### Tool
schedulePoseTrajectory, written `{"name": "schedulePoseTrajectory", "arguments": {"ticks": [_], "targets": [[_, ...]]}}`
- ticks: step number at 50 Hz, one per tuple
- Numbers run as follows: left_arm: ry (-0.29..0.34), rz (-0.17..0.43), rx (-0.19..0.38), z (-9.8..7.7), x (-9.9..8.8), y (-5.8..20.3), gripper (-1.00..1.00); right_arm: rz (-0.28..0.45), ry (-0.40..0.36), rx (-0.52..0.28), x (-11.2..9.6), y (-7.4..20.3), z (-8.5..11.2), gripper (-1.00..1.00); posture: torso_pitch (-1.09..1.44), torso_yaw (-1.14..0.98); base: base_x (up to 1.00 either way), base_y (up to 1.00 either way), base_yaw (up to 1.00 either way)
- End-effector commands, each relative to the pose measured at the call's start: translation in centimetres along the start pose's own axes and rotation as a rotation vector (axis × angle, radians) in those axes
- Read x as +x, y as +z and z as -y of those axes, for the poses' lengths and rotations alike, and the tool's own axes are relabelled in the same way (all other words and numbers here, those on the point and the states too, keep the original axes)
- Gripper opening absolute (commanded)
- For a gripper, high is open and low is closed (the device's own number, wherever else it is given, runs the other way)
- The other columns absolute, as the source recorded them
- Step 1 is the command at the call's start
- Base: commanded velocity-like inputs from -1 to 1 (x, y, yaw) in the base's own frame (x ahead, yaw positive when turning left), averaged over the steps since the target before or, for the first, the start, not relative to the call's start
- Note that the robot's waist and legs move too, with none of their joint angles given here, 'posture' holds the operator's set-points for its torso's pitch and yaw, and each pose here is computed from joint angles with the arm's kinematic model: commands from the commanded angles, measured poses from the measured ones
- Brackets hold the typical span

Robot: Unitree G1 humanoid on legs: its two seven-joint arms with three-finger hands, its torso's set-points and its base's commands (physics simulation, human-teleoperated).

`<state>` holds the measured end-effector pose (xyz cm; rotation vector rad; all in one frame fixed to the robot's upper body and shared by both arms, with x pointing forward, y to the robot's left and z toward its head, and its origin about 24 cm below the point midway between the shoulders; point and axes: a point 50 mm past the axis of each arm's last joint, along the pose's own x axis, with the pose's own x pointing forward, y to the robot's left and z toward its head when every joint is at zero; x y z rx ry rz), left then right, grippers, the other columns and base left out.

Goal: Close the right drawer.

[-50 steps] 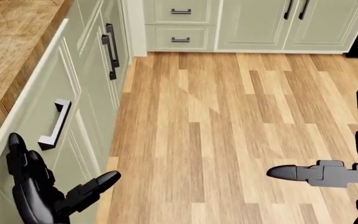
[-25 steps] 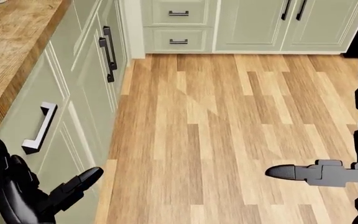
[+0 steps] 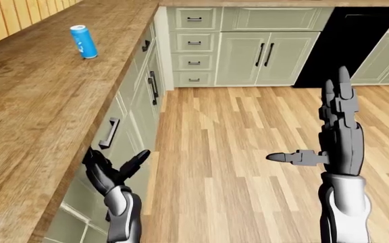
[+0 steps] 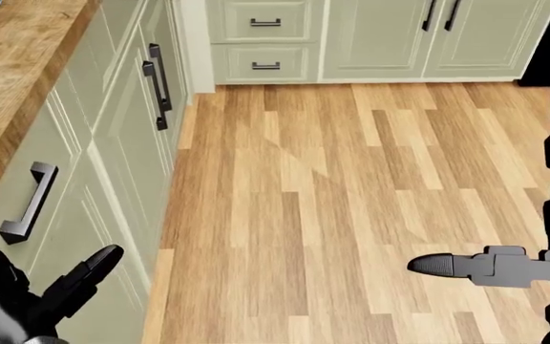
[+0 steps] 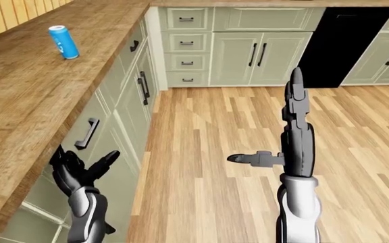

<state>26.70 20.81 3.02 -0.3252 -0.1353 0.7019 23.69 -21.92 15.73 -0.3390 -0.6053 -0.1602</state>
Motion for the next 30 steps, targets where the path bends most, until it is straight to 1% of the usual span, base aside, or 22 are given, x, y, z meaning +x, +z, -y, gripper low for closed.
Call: {"name": "schedulePoseTrajectory", "arguments": {"ticks": [1,7,13,22,30], "targets": [[0.106,0.056,-0.054,-1.4,1.0,1.4,1.0,0.08,-0.015,-0.01,0.5,1.3,0.4,1.0,0.0,0.0,0.0,0.0,0.0],[0.123,0.062,-0.057,-1.7,1.3,1.5,1.0,0.078,-0.014,-0.01,0.5,1.2,0.3,1.0,0.0,0.0,0.0,0.0,0.0],[0.147,0.063,-0.074,-2.2,1.5,1.9,1.0,0.078,-0.013,-0.011,0.6,1.2,0.3,1.0,0.0,0.0,0.0,0.0,0.0],[0.158,0.068,-0.081,-2.4,1.5,2.0,1.0,0.076,-0.013,-0.011,0.6,1.3,0.2,1.0,0.0,0.0,0.0,0.0,0.0],[0.156,0.067,-0.081,-2.4,1.5,2.1,1.0,0.073,-0.01,-0.012,0.5,1.2,0.2,1.0,0.0,0.0,0.0,0.0,0.0]]}}
